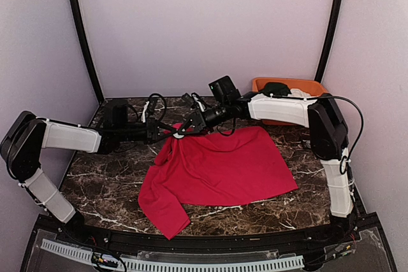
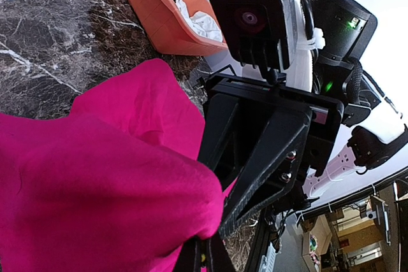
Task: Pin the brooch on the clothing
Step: Pin the brooch onto the flattened clothing.
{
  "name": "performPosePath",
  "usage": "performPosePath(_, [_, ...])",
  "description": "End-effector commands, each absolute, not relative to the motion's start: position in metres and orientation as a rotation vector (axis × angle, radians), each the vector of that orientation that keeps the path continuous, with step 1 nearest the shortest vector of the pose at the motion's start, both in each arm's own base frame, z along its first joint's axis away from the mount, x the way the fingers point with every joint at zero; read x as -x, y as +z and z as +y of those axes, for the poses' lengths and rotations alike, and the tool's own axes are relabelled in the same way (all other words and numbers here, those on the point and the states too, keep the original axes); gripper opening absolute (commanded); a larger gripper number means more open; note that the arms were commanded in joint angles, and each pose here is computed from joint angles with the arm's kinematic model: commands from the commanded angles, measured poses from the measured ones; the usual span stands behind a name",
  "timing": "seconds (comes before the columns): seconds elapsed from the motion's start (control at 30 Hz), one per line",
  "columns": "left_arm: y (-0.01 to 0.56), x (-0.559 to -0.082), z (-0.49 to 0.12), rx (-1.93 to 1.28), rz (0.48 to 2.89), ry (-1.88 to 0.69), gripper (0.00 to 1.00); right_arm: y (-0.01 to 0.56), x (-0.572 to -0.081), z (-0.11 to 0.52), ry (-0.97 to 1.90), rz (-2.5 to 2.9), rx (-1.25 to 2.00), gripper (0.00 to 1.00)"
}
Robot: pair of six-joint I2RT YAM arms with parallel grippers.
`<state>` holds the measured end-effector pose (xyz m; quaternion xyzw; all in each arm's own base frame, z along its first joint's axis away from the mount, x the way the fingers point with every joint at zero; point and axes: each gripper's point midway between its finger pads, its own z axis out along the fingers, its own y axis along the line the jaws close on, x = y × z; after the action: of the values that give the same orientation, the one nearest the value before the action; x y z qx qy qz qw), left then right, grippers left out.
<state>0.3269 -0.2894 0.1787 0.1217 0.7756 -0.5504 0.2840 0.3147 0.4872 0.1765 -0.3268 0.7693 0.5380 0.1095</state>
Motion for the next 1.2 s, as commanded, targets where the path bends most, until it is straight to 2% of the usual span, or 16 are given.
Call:
performPosePath(0.0, [0.205, -0.324, -0.292, -0.374, 1.968, -1.523, 0.01, 0.195, -0.307, 0.499, 1.657, 2.161, 1.021, 0.17])
performPosePath(0.63, [0.226, -0.317, -0.297, -0.395, 1.85, -1.643, 0.01, 0.205, -0.298, 0.501, 1.95, 2.058, 1.012, 0.12])
performPosePath(0.87, [0.232, -0.316, -0.297, -0.402, 1.819, -1.665, 0.01, 0.205, -0.295, 0.501, 2.028, 2.039, 1.002, 0.03])
performPosePath(1.17, [0.233, -0.315, -0.297, -0.399, 1.815, -1.672, 0.01, 0.208, -0.298, 0.505, 2.039, 2.041, 0.987, 0.06])
